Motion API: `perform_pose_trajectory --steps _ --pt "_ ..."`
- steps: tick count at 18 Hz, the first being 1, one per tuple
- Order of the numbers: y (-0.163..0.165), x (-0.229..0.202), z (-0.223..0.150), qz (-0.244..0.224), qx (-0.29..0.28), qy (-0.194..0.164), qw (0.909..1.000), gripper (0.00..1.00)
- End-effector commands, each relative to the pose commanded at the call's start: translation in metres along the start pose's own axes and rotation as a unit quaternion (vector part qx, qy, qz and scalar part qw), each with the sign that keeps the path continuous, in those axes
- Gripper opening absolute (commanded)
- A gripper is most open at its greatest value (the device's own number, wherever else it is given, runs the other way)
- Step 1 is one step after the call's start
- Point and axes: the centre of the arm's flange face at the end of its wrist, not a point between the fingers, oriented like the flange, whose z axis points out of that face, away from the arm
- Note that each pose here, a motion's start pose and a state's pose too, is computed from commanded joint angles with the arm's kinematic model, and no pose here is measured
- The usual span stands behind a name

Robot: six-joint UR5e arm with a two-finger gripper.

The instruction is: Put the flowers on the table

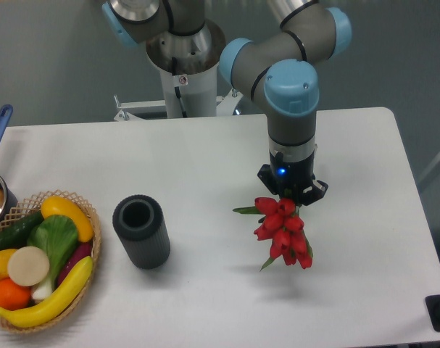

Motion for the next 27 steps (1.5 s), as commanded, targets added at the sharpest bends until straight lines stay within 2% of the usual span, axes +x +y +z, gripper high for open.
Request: perform_pose_trajectory --steps 10,14,17,19,22,27 --pt "-0.011 0.008 0.036 0.011 -0.009 0.027 0.9995 0.07" --pt "-0.018 0.010 0.051 0.014 0.006 0.035 0.9993 0.25" --pt "-0.022 0.008 0.060 0.014 0.012 0.035 0.9992 0.43" --pt "-0.023 0.008 0.064 0.016 0.012 0.036 0.9991 0.71" --pt "-0.024 0.006 0.062 0.016 0.015 0.030 0.9993 1.00" --pt "-0.014 0.005 0.030 0.010 0.019 0.008 0.9997 1.00"
